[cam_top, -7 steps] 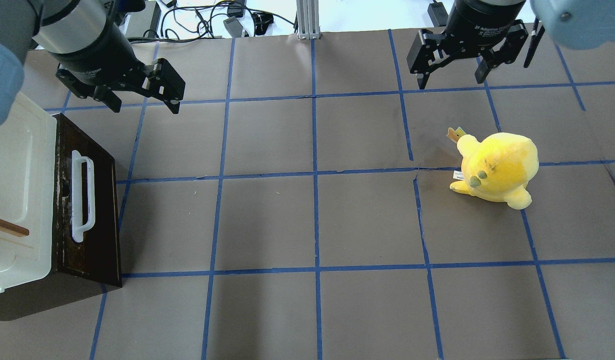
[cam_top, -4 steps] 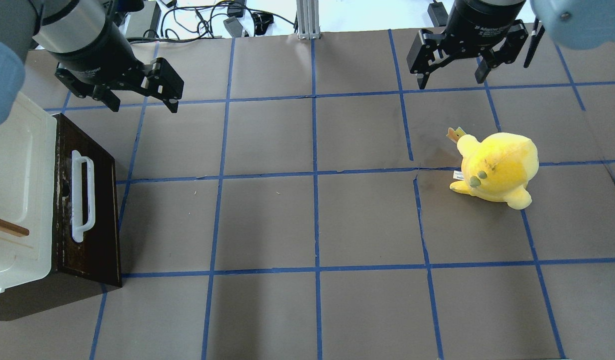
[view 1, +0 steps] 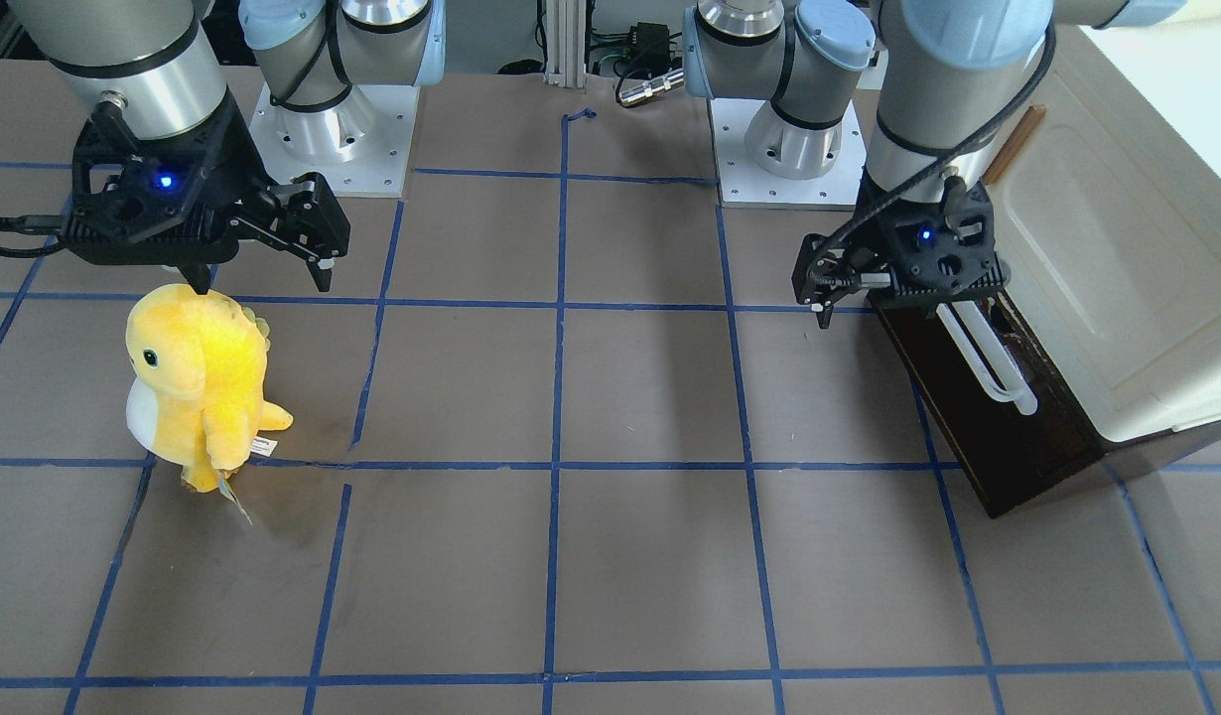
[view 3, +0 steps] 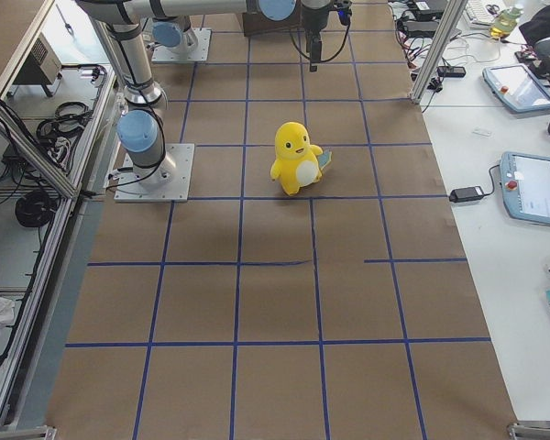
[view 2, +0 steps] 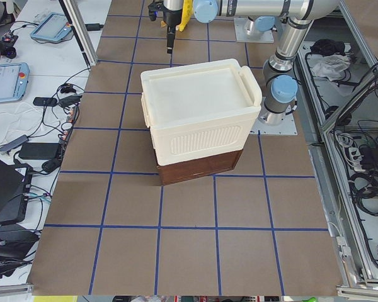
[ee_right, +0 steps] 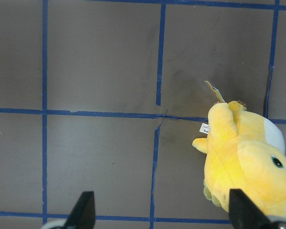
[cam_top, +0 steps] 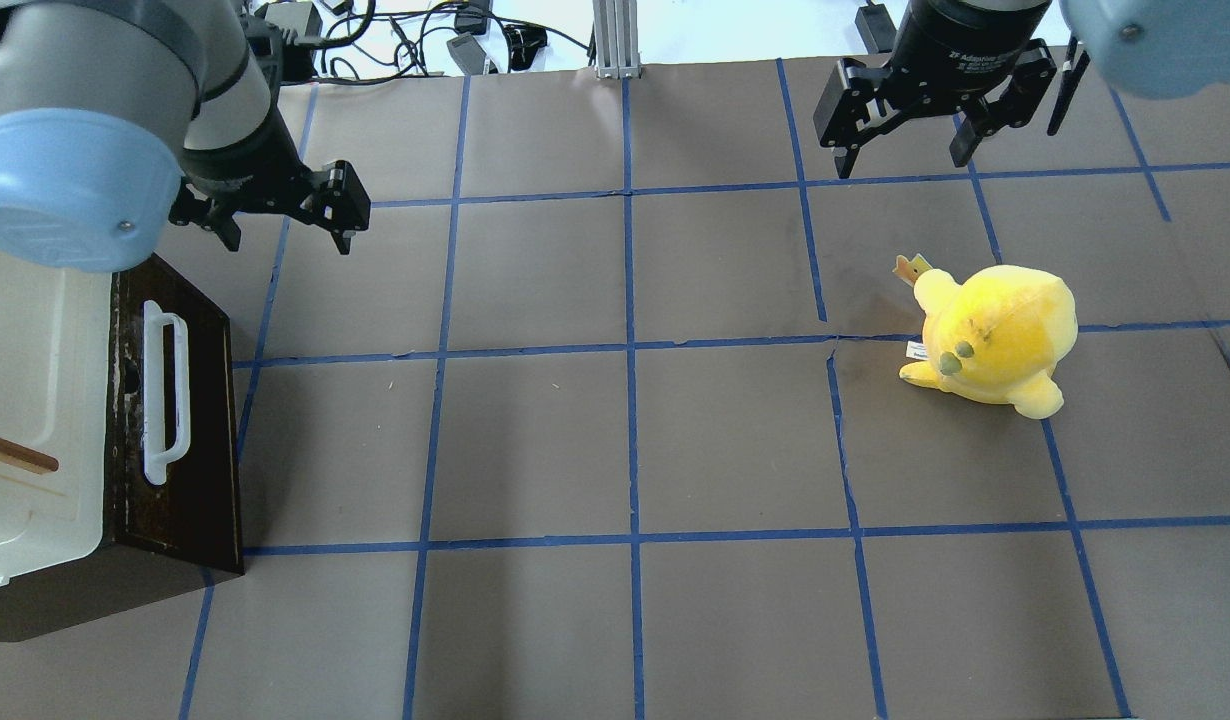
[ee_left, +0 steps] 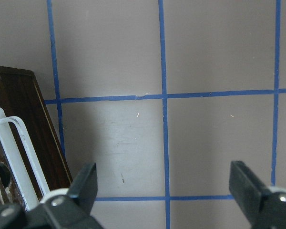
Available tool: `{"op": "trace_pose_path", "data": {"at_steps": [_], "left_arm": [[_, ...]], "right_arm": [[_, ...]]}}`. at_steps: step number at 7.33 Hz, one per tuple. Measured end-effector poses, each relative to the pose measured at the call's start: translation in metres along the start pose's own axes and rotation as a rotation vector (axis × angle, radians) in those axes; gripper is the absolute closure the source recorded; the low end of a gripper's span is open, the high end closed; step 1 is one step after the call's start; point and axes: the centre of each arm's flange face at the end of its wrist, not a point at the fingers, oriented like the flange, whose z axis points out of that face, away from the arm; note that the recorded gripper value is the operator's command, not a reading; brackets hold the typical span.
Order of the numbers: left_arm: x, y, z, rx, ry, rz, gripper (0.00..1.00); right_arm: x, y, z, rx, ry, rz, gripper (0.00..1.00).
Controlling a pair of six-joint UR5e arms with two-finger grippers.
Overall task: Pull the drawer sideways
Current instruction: 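Move the left gripper down to the white drawer handle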
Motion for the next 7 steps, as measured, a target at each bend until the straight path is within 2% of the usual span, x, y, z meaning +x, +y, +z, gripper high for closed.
{"op": "trace_pose_path", "data": {"at_steps": [5, 7], "left_arm": [[0.0, 0.009, 0.094, -0.14, -0.402, 0.07, 0.0], [0.005, 0.011, 0.119, -0.178, -0.514, 0.119, 0.0]], "right_arm": [[0.0, 0.0, 0.0, 0.0, 0.0, 0.0, 0.0], [0.0, 0.0, 0.0, 0.0, 0.0, 0.0, 0.0]]}}
